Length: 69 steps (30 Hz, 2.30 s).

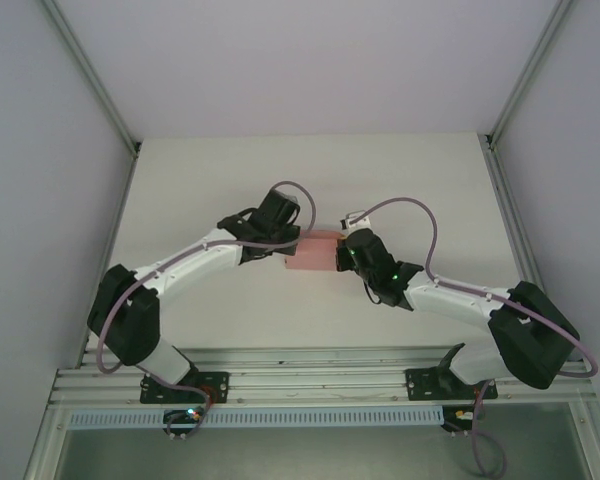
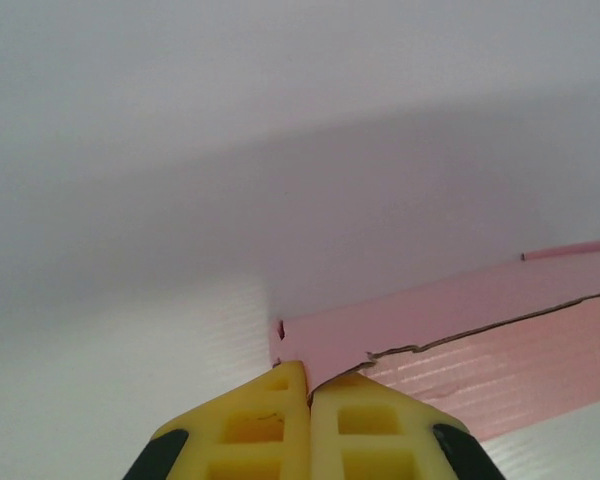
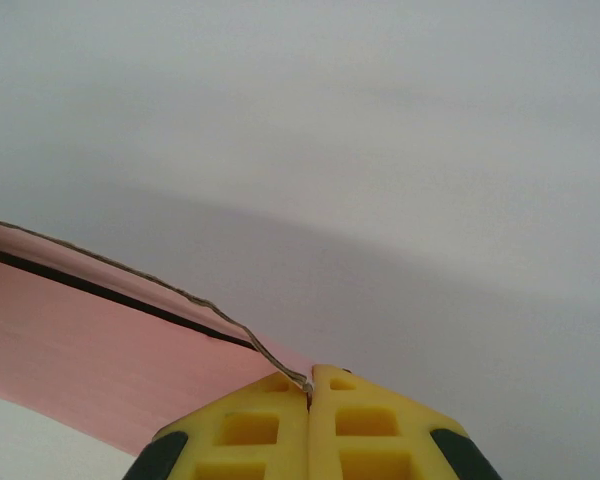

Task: Assemble paper box

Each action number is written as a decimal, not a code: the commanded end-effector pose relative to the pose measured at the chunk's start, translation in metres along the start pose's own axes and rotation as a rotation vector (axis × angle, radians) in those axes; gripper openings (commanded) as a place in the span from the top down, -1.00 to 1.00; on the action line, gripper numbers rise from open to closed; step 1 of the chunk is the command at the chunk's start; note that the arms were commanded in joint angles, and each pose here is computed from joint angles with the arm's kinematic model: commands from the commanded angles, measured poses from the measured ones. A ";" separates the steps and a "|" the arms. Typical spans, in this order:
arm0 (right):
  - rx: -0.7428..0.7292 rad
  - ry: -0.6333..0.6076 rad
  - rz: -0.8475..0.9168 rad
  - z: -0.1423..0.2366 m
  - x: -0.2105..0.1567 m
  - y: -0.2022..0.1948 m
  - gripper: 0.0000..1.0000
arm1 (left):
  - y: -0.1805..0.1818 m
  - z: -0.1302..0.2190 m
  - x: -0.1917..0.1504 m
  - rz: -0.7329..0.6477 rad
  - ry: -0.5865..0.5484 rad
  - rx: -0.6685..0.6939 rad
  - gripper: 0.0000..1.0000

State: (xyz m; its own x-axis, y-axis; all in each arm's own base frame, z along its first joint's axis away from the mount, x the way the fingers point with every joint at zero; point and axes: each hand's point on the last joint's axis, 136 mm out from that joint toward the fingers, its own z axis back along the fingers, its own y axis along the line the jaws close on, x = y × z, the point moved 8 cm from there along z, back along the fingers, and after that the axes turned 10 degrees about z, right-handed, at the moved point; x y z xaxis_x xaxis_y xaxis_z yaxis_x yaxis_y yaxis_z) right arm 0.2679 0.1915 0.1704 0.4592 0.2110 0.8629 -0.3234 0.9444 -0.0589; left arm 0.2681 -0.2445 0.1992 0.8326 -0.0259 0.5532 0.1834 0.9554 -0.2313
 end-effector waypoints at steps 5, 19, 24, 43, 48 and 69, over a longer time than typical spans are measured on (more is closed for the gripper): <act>0.059 0.168 0.117 0.000 -0.050 0.008 0.93 | 0.007 -0.025 -0.064 -0.045 0.156 0.073 1.00; 0.152 0.094 0.017 0.031 0.001 0.013 -0.26 | 0.007 -0.017 -0.068 -0.046 0.095 0.048 1.00; 0.052 0.081 -0.054 0.038 0.010 0.000 -0.63 | 0.005 -0.018 -0.068 -0.062 0.090 0.058 1.00; 0.005 0.102 -0.366 0.022 0.035 -0.046 -0.85 | -0.003 -0.011 -0.062 -0.112 0.065 0.050 0.90; -0.017 0.154 -0.392 0.009 0.026 -0.047 -0.82 | -0.006 -0.007 -0.057 -0.130 0.053 0.045 0.85; -0.019 0.362 -0.494 -0.004 -0.048 -0.042 -0.52 | -0.025 0.048 -0.031 -0.134 -0.036 -0.103 -0.31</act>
State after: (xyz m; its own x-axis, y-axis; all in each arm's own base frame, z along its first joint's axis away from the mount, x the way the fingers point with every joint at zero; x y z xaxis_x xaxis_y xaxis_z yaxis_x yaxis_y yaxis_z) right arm 0.2806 0.1508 0.1609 0.7189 -0.2197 0.6595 -0.0296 0.9382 0.3447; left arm 0.2132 -0.2536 0.1987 0.7929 -0.1735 0.5841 0.3365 0.9239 -0.1823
